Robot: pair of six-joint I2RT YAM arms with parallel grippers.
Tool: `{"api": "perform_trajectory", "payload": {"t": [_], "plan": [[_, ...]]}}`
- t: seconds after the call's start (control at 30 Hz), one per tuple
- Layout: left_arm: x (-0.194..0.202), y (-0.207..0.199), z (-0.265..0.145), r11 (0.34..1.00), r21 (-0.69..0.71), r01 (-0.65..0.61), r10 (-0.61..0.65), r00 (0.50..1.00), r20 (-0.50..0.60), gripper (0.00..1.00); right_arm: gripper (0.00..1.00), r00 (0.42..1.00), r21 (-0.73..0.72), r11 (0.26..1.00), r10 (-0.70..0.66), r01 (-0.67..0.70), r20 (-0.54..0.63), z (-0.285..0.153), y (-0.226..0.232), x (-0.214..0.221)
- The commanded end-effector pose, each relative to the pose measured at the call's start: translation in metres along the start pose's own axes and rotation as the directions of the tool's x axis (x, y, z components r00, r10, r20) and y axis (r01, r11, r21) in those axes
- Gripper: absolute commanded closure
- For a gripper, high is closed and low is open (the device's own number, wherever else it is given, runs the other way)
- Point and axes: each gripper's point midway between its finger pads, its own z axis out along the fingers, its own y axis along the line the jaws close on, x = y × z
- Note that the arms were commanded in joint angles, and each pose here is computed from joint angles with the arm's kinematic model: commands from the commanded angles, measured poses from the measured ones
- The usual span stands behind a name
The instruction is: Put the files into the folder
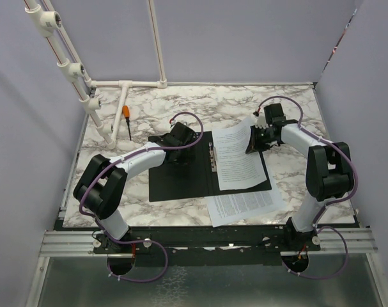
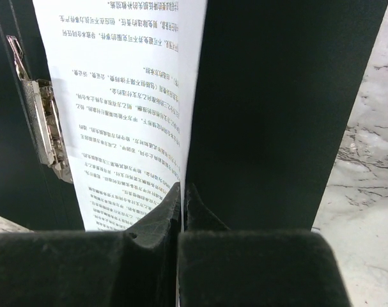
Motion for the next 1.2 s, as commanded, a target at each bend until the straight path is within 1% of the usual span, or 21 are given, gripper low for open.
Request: {"api": "perform_trajectory", "payload": {"t": [0.0, 0.23, 0.63, 0.7, 0.83, 0.93, 1.1, 1.17], "plan": [[0.002, -0.001, 0.004, 1.0, 0.014, -0.008, 0.008, 1.0, -0.012, 0.07, 0.99, 0.999, 0.033, 0.999, -0.04, 0.039, 0.02, -0.011, 0.002, -0.007], [0.004, -0.001, 0.006, 1.0, 0.012, -0.006, 0.007, 1.0, -0.019, 0.07, 0.99, 0.999, 0.006, 0.999, -0.05, 0.05, 0.014, -0.008, 0.011, -0.004], [0.004, -0.001, 0.005, 1.0, 0.01, -0.007, 0.007, 1.0, -0.016, 0.07, 0.99, 0.998, 0.007, 0.998, -0.057, 0.057, 0.003, -0.005, 0.013, -0.003], [0.004, -0.001, 0.005, 1.0, 0.011, -0.007, 0.008, 1.0, -0.016, 0.07, 0.95, 0.998, 0.009, 0.998, -0.056, 0.056, 0.0, -0.005, 0.013, -0.003], [0.004, -0.001, 0.005, 1.0, 0.011, -0.008, 0.008, 1.0, -0.018, 0.07, 0.78, 0.999, 0.025, 0.998, -0.05, 0.05, -0.002, -0.006, 0.011, -0.002], [0.004, -0.001, 0.005, 1.0, 0.012, -0.007, 0.007, 1.0, -0.016, 0.07, 0.67, 0.999, 0.042, 0.998, -0.046, 0.047, -0.003, -0.007, 0.008, -0.002], [0.004, -0.001, 0.005, 1.0, 0.012, -0.006, 0.007, 1.0, -0.017, 0.07, 0.53, 0.999, 0.078, 0.996, -0.039, 0.038, 0.005, -0.01, 0.004, -0.005], [0.003, -0.001, 0.004, 1.0, 0.014, -0.006, 0.006, 1.0, -0.015, 0.07, 0.49, 0.999, 0.1, 0.994, -0.036, 0.035, 0.009, -0.012, 0.0, -0.007]]}}
